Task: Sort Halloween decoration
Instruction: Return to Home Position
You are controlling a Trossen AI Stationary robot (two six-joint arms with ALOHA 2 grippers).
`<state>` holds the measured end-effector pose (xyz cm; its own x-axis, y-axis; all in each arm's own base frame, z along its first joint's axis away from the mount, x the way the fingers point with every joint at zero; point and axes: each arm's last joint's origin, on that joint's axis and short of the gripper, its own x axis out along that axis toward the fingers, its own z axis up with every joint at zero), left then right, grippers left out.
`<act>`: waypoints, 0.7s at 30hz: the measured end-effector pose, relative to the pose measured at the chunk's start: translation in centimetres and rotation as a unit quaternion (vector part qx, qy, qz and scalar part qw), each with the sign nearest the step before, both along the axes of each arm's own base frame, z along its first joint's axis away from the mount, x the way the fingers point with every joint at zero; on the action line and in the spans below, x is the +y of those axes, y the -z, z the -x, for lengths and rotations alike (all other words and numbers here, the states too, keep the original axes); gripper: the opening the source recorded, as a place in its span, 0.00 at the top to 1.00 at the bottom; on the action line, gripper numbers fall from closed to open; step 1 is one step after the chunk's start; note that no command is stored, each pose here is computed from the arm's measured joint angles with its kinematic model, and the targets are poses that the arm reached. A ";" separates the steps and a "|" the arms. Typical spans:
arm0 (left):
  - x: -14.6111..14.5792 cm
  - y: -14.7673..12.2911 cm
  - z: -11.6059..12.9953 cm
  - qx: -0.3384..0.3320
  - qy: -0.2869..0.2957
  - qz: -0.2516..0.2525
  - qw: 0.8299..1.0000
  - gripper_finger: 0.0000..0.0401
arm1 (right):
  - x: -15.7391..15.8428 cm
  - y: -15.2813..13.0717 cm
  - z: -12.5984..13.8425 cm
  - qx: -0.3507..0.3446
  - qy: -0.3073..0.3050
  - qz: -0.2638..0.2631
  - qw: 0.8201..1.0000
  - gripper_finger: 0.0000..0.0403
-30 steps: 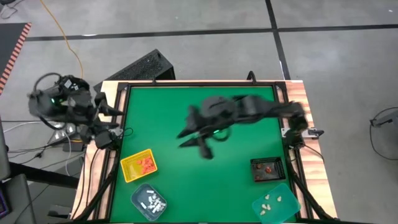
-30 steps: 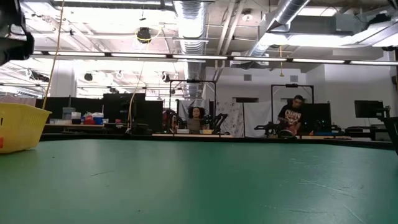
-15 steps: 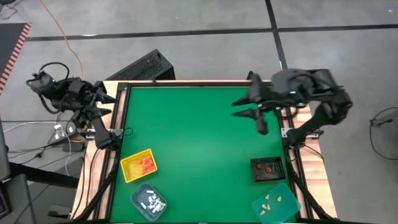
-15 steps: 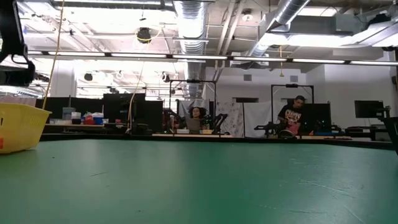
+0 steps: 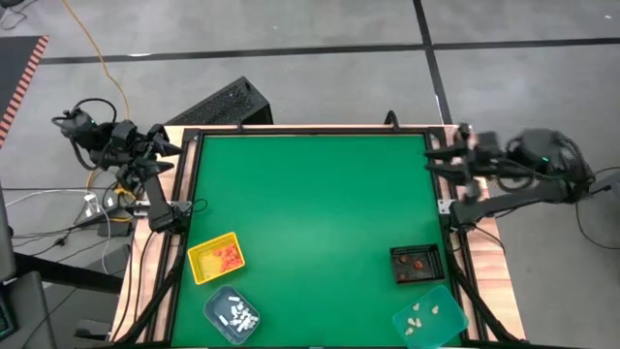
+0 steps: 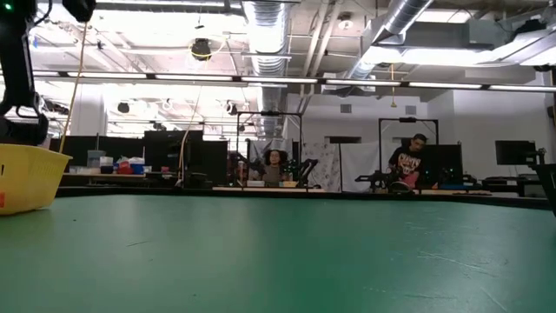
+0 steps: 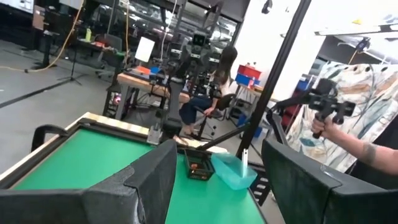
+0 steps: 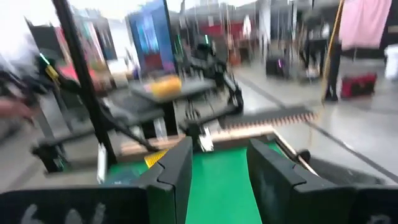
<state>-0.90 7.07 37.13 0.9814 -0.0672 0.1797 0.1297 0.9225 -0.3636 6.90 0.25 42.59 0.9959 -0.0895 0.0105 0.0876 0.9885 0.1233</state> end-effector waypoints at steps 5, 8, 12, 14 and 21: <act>0.7 0.8 0.3 0.014 -0.007 -0.006 1.000 0.44 | -0.4 5.1 2.4 -0.044 0.011 -0.040 0.998 0.62; 0.5 1.4 0.2 0.035 -0.009 -0.015 0.999 0.44 | -0.5 7.3 3.4 -0.072 0.011 -0.053 0.996 0.62; -0.6 3.2 -0.5 0.076 -0.038 -0.011 0.996 0.44 | -0.7 10.0 4.4 -0.095 0.024 -0.069 0.993 0.62; -1.5 4.4 -1.0 0.095 -0.055 -0.008 0.994 0.44 | -0.7 11.6 4.4 -0.093 0.026 -0.071 0.993 0.62; -5.2 9.1 -2.9 0.136 -0.082 0.029 0.987 0.44 | -0.6 13.3 3.1 -0.067 0.039 -0.068 0.995 0.62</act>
